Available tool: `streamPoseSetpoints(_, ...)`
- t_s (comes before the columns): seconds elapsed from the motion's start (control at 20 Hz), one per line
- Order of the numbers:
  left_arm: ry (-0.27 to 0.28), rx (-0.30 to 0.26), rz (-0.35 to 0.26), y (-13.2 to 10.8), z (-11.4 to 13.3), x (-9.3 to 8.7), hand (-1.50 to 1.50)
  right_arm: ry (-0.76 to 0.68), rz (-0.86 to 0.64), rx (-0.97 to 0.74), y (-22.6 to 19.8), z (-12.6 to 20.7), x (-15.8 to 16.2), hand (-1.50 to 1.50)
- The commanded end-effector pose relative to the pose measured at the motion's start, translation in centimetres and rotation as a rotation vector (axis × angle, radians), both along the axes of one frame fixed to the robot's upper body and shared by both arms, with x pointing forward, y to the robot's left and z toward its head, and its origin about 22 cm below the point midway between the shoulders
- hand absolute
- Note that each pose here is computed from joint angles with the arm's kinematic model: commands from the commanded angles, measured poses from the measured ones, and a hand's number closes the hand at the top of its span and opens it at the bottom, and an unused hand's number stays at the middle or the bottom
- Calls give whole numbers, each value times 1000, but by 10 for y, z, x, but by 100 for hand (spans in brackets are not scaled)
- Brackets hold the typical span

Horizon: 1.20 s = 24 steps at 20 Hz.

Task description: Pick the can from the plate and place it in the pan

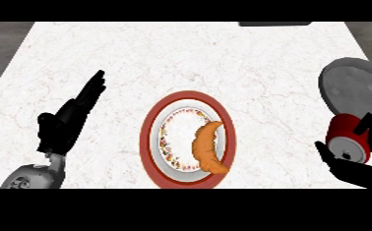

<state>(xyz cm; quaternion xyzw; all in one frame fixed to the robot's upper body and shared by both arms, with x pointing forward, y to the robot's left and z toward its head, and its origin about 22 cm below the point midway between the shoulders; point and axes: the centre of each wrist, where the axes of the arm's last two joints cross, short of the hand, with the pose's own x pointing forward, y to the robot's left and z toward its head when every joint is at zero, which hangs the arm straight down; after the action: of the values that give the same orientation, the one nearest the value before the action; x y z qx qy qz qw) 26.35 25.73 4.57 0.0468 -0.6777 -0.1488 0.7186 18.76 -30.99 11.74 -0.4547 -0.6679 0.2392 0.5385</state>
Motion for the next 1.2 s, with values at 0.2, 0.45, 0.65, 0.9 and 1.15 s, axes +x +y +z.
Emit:
streamPoseSetpoints(0.2, -9, 18, -21, -19, -2, 8, 0, -49, -130, -35, -87, -38, 46, 150)
streamPoseSetpoints(0.45, -12, 15, -42, -17, 6, 15, 0, -62, -126, -12, -132, -52, 68, 150)
streamPoseSetpoints(0.65, 6, -15, -35, -22, 3, 5, 0, -71, -131, 24, -164, -36, 95, 150)
streamPoseSetpoints(0.9, -27, 9, -47, -5, 9, 12, 0, -46, -111, -21, -167, -59, 124, 150)
streamPoseSetpoints(1.15, -12, -3, -36, -25, -2, 18, 0, -54, -111, -10, -173, -78, 129, 150)
